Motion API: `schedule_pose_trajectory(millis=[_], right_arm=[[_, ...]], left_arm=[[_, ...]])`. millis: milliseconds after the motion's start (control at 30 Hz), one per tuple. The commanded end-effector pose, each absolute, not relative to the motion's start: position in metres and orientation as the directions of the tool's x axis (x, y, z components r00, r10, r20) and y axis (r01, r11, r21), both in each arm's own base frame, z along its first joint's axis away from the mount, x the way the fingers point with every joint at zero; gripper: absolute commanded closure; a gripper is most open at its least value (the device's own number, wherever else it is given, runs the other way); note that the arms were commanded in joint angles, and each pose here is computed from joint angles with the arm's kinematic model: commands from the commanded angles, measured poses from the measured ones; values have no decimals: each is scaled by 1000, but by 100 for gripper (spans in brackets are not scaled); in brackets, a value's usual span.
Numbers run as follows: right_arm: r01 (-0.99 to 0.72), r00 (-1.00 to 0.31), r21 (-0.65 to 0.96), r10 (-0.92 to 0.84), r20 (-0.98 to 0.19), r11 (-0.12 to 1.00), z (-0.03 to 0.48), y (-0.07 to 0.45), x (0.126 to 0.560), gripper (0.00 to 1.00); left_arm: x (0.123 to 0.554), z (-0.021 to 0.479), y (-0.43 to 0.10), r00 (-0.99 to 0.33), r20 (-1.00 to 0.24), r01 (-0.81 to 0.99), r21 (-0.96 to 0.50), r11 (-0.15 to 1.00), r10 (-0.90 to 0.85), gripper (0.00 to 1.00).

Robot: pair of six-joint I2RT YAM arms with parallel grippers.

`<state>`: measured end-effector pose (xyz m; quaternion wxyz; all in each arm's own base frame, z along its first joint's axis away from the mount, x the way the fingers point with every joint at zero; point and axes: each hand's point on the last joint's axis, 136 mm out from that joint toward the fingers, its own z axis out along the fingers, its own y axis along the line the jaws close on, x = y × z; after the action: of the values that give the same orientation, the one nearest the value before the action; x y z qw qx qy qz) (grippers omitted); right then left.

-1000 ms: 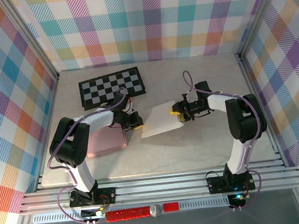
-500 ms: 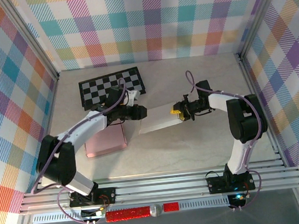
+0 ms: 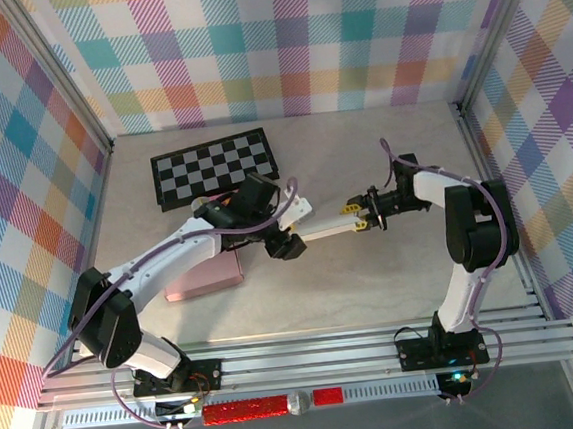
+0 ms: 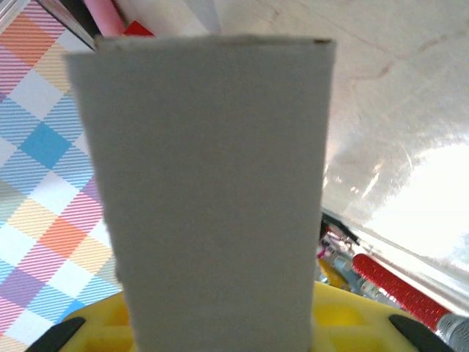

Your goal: Fold the paper box

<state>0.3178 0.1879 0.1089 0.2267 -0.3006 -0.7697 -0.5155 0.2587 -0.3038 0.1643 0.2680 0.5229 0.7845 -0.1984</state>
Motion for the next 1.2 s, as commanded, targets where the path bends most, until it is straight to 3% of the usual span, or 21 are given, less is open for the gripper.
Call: schedule_pose_trajectory(millis=[0, 267, 333, 533, 1000, 1167], right_arm=[[789, -609, 558, 212, 764, 259, 115, 187, 309, 75], [837, -538, 490, 205, 818, 245, 111, 185, 302, 74], [849, -519, 471, 208, 829, 241, 107, 184, 300, 75], [893, -438, 405, 171, 883, 198, 98, 182, 297, 75], [935, -340, 308, 204, 918, 173, 78, 171, 286, 67], [938, -339, 307, 230, 912, 164, 79, 165, 289, 57]], left_arm=[[262, 150, -294, -181, -537, 951, 118, 285, 824, 33], [281, 138, -297, -163, -501, 938, 189, 291, 850, 29], [281, 134, -299, -164, -498, 940, 182, 288, 851, 24], [288, 130, -304, -144, -488, 941, 203, 272, 861, 24], [304, 121, -326, -183, -506, 944, 150, 295, 843, 42], [304, 121, -329, -191, -511, 947, 128, 293, 838, 45]])
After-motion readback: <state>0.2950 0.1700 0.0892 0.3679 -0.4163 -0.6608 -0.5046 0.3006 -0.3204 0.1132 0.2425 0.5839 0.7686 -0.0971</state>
